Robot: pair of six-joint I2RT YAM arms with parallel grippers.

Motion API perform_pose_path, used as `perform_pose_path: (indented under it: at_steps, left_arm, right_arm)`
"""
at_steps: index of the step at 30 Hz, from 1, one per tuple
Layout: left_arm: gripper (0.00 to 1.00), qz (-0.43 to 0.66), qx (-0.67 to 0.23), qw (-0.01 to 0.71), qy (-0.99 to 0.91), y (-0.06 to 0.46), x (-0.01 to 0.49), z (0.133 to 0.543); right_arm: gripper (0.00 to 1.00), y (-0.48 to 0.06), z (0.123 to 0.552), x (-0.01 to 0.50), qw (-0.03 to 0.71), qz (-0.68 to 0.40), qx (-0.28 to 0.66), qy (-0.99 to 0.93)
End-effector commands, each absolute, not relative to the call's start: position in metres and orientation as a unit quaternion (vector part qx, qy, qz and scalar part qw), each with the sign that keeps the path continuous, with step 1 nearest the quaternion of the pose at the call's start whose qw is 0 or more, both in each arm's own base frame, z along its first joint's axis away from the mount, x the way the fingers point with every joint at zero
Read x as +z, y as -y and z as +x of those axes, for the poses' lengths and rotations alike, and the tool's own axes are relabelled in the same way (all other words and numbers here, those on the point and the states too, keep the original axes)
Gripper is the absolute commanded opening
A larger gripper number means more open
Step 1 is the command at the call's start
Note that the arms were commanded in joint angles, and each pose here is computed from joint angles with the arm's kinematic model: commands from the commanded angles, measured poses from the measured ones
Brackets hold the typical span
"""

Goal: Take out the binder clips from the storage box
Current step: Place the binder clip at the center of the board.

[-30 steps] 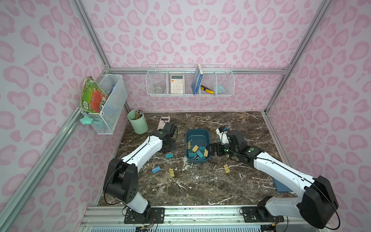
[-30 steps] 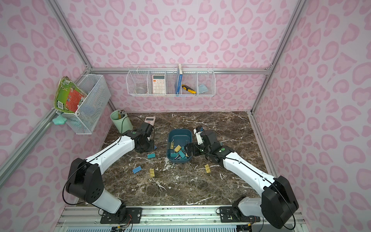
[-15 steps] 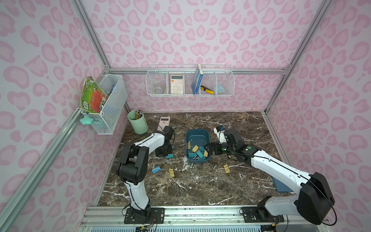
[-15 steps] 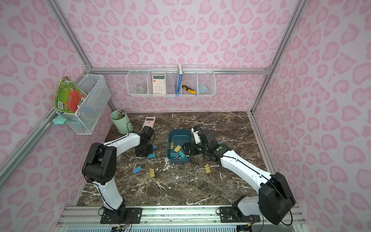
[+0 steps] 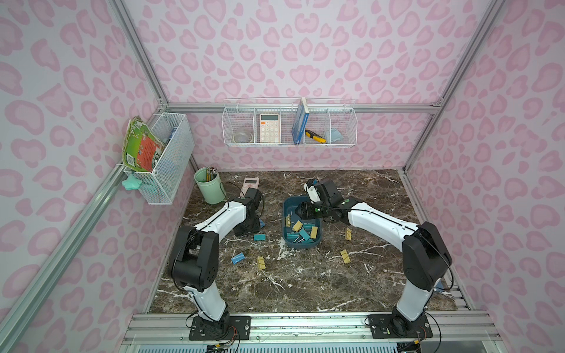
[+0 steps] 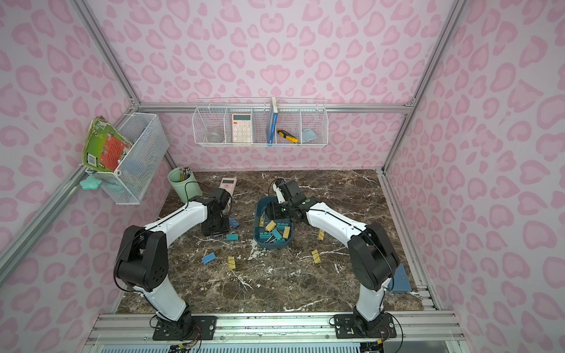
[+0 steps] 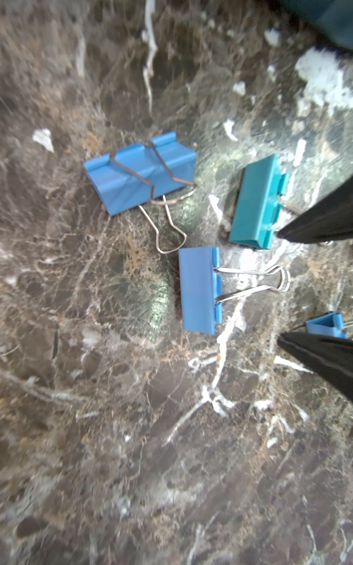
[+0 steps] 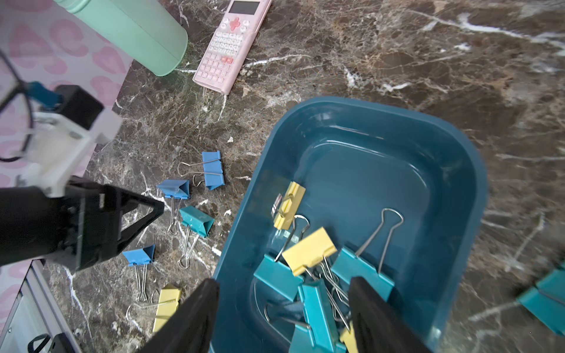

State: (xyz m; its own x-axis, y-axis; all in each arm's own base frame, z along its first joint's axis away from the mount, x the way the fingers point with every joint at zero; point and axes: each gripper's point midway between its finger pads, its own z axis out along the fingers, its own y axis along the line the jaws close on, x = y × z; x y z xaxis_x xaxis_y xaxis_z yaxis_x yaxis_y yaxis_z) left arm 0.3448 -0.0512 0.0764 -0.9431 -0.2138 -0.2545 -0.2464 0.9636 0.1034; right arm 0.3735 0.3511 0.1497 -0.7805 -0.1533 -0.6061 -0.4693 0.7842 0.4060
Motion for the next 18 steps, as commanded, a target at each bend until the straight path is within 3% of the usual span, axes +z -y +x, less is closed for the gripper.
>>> perform_pose_path:
  at_steps: [1, 5, 14, 18]
  left_arm:
    - [0.62, -0.126, 0.082, 0.121, -0.981, 0.043, 0.098, 0.333]
    - [0.77, -0.138, 0.055, 0.142, -0.979, 0.047, 0.123, 0.328]
    - [0.97, -0.158, -0.014, 0.181, -0.971, 0.061, 0.163, 0.316]
    - [0.99, -0.160, -0.023, 0.196, -0.967, 0.060, 0.172, 0.311]
  right_arm:
    - [0.65, -0.365, 0.375, 0.140, 0.258, -0.179, 0.285, -0.906]
    - [0.51, -0.376, 0.387, 0.123, 0.240, -0.174, 0.280, -0.913]
    - [0.32, -0.381, 0.403, 0.092, 0.217, -0.155, 0.265, -0.927]
    - [0.20, -0.385, 0.406, 0.086, 0.211, -0.153, 0.266, -0.928]
